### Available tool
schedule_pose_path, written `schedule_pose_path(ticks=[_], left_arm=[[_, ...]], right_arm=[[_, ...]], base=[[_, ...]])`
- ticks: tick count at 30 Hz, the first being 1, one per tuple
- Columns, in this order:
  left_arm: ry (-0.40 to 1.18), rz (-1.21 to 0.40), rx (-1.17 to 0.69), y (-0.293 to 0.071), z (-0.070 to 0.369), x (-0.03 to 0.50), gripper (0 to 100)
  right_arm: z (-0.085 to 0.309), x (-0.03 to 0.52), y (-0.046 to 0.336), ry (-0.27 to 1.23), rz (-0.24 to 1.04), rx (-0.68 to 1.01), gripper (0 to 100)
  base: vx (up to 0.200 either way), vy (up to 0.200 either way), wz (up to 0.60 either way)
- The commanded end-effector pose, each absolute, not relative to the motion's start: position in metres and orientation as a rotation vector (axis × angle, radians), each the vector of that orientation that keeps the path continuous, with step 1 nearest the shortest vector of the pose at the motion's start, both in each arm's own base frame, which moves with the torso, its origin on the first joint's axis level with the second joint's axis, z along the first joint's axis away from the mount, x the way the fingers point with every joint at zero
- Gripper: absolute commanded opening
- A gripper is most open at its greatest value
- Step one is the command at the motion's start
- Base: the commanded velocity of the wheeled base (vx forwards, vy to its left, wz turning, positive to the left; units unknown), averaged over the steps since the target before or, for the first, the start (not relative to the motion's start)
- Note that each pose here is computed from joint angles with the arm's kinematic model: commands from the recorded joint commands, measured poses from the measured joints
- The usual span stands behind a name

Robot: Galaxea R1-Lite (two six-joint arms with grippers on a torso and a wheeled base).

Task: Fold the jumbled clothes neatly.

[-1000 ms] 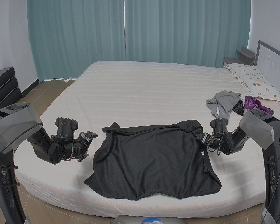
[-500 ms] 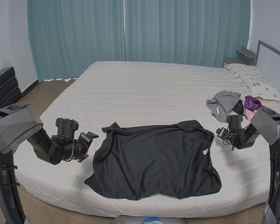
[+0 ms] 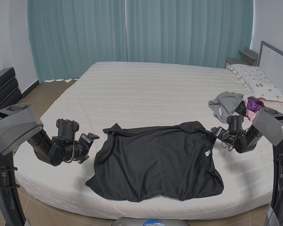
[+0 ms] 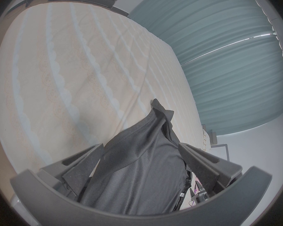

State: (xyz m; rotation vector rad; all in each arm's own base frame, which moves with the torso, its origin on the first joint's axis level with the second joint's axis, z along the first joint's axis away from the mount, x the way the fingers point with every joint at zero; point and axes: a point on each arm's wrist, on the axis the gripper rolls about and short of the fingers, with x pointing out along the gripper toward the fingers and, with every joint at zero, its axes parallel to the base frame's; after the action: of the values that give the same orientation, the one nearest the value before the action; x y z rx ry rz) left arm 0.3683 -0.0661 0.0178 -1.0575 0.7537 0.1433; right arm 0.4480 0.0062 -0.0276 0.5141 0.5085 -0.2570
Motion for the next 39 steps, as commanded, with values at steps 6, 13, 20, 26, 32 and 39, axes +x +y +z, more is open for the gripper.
schedule_pose_path(ticks=[6, 13, 20, 26, 32, 39], left_arm=[[0.762, 0.144, -1.049, -0.069, 0.018, 0.364, 100], [0.768, 0.15, -1.053, -0.067, 0.022, 0.354, 100], [0.78, 0.16, -1.042, -0.067, 0.021, 0.349, 100], [0.821, 0.179, -1.004, -0.067, 0.011, 0.342, 100], [0.845, 0.181, -0.848, -0.078, -0.003, 0.334, 100], [0.847, 0.192, -0.818, -0.087, -0.009, 0.333, 100]], right_arm=[[-0.012, 0.434, 0.032, 0.517, -0.186, 0.511, 100], [0.021, 0.424, 0.06, 0.489, -0.114, 0.498, 100], [0.039, 0.38, 0.059, 0.57, -0.1, 0.553, 100], [0.029, 0.355, 0.062, 0.657, -0.111, 0.643, 100], [0.013, 0.353, 0.063, 0.697, -0.123, 0.737, 100], [0.011, 0.351, 0.055, 0.664, -0.124, 0.768, 100]], base=[[0.0, 0.0, 0.0], [-0.114, 0.0, 0.0], [-0.2, 0.143, 0.0], [-0.033, 0.033, 0.0], [0.0, 0.0, 0.0], [0.0, 0.0, 0.0]])
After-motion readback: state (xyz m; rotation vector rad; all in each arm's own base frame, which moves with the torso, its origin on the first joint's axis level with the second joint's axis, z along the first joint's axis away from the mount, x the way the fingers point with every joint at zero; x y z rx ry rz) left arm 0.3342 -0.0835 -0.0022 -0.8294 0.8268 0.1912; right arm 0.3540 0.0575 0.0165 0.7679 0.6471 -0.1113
